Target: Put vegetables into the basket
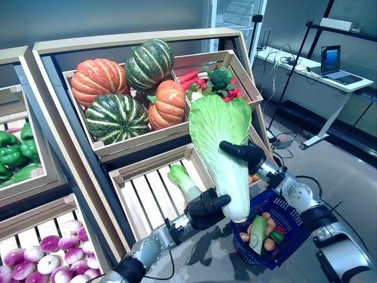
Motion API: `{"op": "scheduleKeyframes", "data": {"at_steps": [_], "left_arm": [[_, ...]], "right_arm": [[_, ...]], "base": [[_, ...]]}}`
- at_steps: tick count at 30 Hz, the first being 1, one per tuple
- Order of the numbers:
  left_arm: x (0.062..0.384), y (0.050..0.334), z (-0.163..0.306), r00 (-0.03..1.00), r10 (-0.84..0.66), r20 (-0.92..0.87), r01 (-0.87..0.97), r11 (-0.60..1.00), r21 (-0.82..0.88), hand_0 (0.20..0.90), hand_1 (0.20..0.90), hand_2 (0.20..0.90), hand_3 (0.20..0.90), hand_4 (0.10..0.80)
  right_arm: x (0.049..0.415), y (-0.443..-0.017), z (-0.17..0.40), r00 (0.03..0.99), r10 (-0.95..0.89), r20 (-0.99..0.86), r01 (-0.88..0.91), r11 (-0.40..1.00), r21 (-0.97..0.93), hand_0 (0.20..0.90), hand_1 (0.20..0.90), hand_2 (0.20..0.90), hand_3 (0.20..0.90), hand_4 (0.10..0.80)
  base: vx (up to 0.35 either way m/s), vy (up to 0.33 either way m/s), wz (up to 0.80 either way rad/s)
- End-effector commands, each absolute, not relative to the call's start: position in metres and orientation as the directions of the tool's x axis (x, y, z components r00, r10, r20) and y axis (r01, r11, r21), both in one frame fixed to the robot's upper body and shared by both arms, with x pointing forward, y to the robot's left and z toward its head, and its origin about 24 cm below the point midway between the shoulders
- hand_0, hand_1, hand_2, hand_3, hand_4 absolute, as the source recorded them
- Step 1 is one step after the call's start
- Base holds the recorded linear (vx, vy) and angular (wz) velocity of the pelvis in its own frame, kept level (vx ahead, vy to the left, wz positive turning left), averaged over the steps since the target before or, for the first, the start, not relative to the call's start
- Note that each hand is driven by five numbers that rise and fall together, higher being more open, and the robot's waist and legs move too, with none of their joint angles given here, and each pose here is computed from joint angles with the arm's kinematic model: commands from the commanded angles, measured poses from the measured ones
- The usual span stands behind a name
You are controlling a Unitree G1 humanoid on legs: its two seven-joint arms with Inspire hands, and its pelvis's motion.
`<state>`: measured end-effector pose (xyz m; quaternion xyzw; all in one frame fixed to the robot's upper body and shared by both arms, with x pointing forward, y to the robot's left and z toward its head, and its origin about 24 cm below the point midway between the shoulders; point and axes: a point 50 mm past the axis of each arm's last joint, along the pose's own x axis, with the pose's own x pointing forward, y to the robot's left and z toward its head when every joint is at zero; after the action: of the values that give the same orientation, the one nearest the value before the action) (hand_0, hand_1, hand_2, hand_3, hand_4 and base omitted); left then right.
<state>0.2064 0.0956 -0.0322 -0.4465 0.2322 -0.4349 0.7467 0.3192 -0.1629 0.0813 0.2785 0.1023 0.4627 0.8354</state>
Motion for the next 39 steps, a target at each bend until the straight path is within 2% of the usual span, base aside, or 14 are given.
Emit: {"op": "scheduleKeyframes", "data": {"at_steps": [1,4,5,6,18,23,24,25,26,32,34,36,37,39], "left_arm": [[0.203,0.040,0.001,0.172,-0.965,0.200,0.659,-0.038,-0.751,0.300,0.300,0.300,0.300,0.400],[0.206,0.049,-0.001,0.185,-0.967,0.173,0.665,-0.006,-0.746,0.300,0.300,0.300,0.300,0.400],[0.208,0.052,-0.001,0.190,-0.968,0.165,0.665,0.003,-0.747,0.300,0.300,0.300,0.300,0.400],[0.209,0.052,0.000,0.191,-0.968,0.164,0.665,0.005,-0.747,0.300,0.300,0.300,0.300,0.400],[0.209,0.056,-0.001,0.191,-0.967,0.167,0.667,0.004,-0.745,0.300,0.300,0.300,0.300,0.400],[0.209,0.056,-0.001,0.202,-0.964,0.172,0.668,0.007,-0.744,0.300,0.300,0.300,0.300,0.400],[0.209,0.057,-0.002,0.204,-0.965,0.165,0.671,0.015,-0.742,0.444,0.444,0.444,0.444,0.496],[0.209,0.057,-0.002,0.206,-0.965,0.161,0.670,0.019,-0.742,0.444,0.444,0.444,0.444,0.496],[0.209,0.058,-0.004,0.217,-0.966,0.140,0.670,0.043,-0.741,0.900,0.900,0.900,0.900,0.800],[0.218,0.068,-0.012,0.362,-0.931,0.040,0.651,0.222,-0.726,0.900,0.900,0.900,0.900,0.800],[0.227,0.083,-0.013,0.467,-0.884,-0.012,0.638,0.346,-0.688,0.900,0.900,0.900,0.900,0.800],[0.229,0.087,-0.014,0.488,-0.872,-0.028,0.629,0.375,-0.681,0.900,0.900,0.900,0.900,0.800],[0.231,0.099,-0.017,0.538,-0.841,-0.064,0.604,0.437,-0.666,0.900,0.900,0.900,0.900,0.800],[0.231,0.110,-0.022,0.573,-0.813,-0.102,0.581,0.490,-0.650,0.900,0.900,0.900,0.900,0.800]], "right_arm": [[0.344,-0.144,0.132,0.377,0.926,0.000,-0.887,0.361,0.289,0.900,0.900,0.900,0.900,0.800],[0.344,-0.153,0.134,0.363,0.930,-0.052,-0.889,0.362,0.281,0.900,0.900,0.900,0.900,0.800],[0.346,-0.154,0.135,0.366,0.929,-0.054,-0.880,0.364,0.304,0.498,0.498,0.498,0.498,0.532],[0.347,-0.155,0.135,0.370,0.928,-0.050,-0.874,0.366,0.320,0.300,0.300,0.300,0.300,0.400],[0.352,-0.150,0.138,0.454,0.887,0.083,-0.828,0.385,0.409,0.300,0.300,0.300,0.300,0.400],[0.355,-0.148,0.148,0.496,0.847,0.193,-0.812,0.374,0.448,0.300,0.300,0.300,0.300,0.400],[0.355,-0.148,0.148,0.504,0.839,0.206,-0.808,0.373,0.457,0.300,0.300,0.300,0.300,0.400],[0.354,-0.148,0.148,0.506,0.837,0.209,-0.806,0.373,0.459,0.300,0.300,0.300,0.300,0.400],[0.355,-0.147,0.148,0.519,0.826,0.221,-0.799,0.377,0.468,0.300,0.300,0.300,0.300,0.400],[0.356,-0.154,0.144,0.626,0.744,0.235,-0.731,0.454,0.510,0.300,0.300,0.300,0.300,0.400],[0.354,-0.168,0.129,0.710,0.684,0.166,-0.655,0.556,0.512,0.300,0.300,0.300,0.300,0.400],[0.353,-0.171,0.124,0.729,0.669,0.147,-0.633,0.576,0.517,0.300,0.300,0.300,0.300,0.400],[0.346,-0.181,0.109,0.764,0.637,0.102,-0.586,0.619,0.522,0.300,0.300,0.300,0.300,0.400],[0.339,-0.191,0.096,0.790,0.610,0.063,-0.546,0.654,0.523,0.300,0.300,0.300,0.300,0.400]], "base": [[0.000,0.000,0.00],[0.000,0.000,0.00],[0.000,0.000,0.00],[0.012,-0.002,-0.04],[0.001,0.001,-0.01],[0.000,0.000,0.00],[0.000,0.000,0.00],[0.000,0.000,0.00],[0.000,0.000,0.00],[0.000,0.000,0.00],[0.000,0.000,0.00],[0.000,0.000,0.00],[0.000,0.000,0.00],[-0.012,0.000,-0.02]]}}
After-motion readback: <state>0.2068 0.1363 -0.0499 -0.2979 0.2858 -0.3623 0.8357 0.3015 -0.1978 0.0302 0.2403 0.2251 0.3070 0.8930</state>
